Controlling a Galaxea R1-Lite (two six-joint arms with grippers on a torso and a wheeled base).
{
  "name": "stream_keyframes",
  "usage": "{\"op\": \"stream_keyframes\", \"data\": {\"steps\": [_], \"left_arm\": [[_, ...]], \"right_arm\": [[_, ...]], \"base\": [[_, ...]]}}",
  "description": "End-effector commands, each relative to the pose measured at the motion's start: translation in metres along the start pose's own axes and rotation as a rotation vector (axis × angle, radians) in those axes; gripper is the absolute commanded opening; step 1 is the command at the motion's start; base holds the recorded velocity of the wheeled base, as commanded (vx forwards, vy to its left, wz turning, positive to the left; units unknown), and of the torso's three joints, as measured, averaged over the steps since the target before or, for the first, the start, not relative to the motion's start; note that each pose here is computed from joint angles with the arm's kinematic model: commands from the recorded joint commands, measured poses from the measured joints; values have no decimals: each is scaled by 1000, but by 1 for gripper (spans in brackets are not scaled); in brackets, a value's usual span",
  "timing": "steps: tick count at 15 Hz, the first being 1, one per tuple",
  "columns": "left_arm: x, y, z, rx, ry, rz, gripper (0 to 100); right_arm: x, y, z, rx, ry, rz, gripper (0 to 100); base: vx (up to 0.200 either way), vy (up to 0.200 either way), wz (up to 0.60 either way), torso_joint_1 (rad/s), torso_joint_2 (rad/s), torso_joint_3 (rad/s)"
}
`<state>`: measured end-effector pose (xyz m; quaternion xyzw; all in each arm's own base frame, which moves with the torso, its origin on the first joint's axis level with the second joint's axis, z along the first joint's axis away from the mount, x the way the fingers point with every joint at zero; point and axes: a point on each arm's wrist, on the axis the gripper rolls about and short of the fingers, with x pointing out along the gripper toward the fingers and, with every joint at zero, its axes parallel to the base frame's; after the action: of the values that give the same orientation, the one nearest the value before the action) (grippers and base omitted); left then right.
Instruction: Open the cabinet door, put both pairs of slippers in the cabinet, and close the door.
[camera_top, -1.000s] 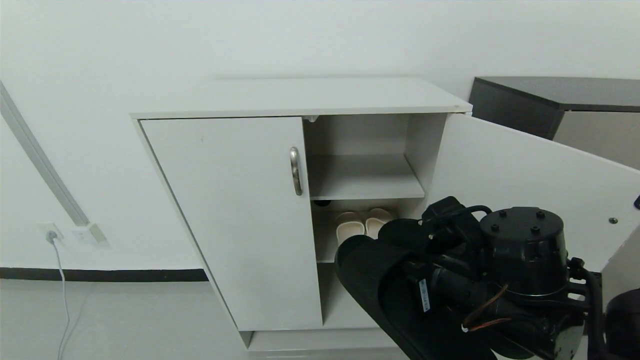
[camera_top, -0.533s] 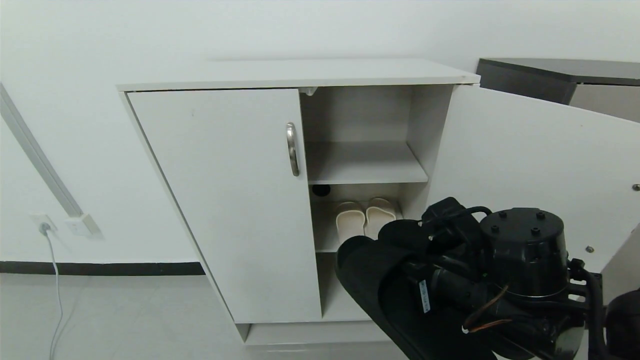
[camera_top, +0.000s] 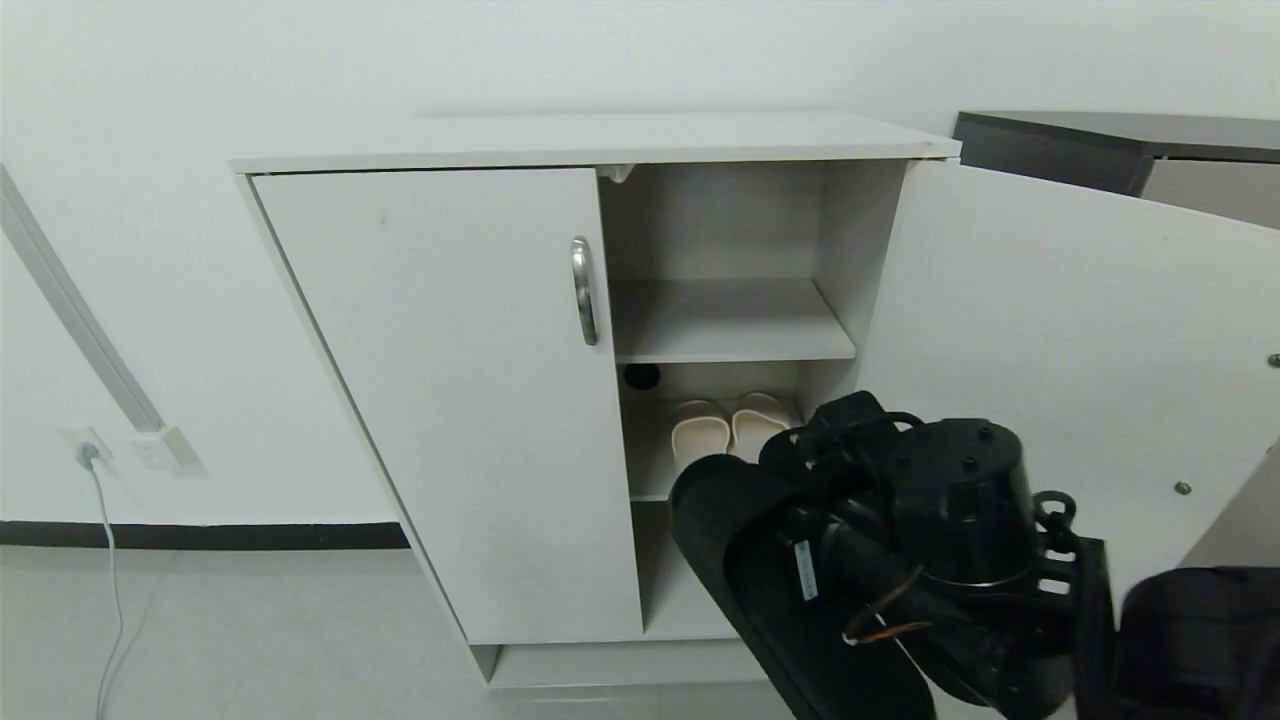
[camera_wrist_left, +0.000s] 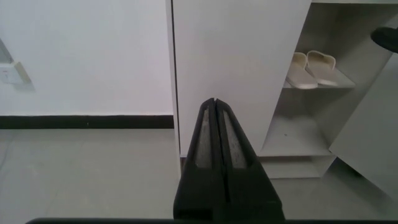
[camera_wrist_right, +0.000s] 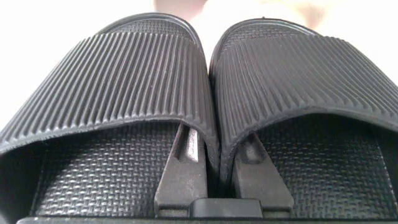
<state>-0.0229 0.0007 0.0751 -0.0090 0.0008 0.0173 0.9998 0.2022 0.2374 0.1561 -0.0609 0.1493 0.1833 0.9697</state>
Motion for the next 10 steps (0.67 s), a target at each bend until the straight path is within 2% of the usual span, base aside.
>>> {"op": "stream_keyframes", "data": {"steps": [1,3,6,10], "left_arm": [[0,0,0,0,1,1,0],[0,0,0,0,1,1,0],[0,0,0,1,1,1,0],[0,0,0,3,1,-1,0]], "right_arm": [[45,45,3,42,11,-128,0],[52,55,32,113,34,-217,0],[54,52,68,180,-9,-329,0],[58,44,75,163,-21,-349,0]], "base": [[0,0,0,2,76,27],[0,0,0,0,0,0],[0,0,0,0,0,0],[0,0,0,0,0,0]]}}
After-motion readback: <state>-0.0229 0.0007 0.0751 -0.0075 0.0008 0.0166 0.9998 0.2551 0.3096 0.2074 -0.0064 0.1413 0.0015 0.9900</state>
